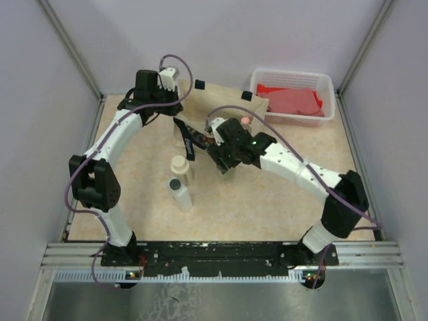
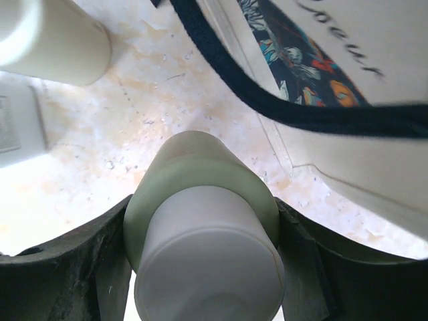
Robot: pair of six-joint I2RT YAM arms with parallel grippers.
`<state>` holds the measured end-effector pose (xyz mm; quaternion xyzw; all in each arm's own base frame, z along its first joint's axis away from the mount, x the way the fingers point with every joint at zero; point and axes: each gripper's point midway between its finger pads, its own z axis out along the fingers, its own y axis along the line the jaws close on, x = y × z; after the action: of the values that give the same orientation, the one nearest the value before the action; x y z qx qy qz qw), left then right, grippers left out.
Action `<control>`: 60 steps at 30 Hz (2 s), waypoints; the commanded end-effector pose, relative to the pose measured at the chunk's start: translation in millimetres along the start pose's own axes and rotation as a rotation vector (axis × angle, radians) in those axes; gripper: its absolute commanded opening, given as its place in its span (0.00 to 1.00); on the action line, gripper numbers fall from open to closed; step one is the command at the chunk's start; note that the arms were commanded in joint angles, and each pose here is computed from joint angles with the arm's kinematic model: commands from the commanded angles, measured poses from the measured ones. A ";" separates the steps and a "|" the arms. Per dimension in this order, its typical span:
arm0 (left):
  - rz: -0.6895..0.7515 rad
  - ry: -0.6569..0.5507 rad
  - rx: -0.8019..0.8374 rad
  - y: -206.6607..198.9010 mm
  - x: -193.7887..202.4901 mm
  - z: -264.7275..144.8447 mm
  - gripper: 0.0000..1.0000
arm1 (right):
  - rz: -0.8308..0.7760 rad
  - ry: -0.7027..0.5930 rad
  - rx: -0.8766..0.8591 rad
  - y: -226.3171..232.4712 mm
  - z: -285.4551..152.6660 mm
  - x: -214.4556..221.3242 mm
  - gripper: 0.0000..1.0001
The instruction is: Place the personal care products into the canvas bag
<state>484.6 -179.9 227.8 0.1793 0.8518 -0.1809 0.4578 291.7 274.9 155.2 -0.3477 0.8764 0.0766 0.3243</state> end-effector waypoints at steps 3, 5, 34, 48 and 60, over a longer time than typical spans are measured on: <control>0.020 -0.059 0.018 -4.4 -16.5 -5.0 0.00 | 0.072 -0.355 -0.059 -7.3 -104.4 -79.0 0.00; 0.020 -0.058 0.018 -4.3 -16.2 -4.9 0.00 | 0.125 -0.398 -0.093 -17.4 -120.7 -93.5 0.00; 0.022 -0.093 0.035 -10.8 -22.9 -15.9 0.00 | 0.150 -0.644 -0.165 -73.1 -69.8 -264.4 0.00; 0.019 -0.107 0.057 -16.3 -27.6 -20.9 0.00 | 0.072 -0.460 -0.061 -52.0 13.9 -244.8 0.00; 0.021 -0.104 0.066 -17.4 -27.4 -20.0 0.00 | 0.059 -0.273 0.070 -67.4 60.1 -200.5 0.00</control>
<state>477.1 -185.1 227.6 0.1845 0.8468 -0.1999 0.4570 464.5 355.3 207.9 -0.3047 0.8547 0.1158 0.4039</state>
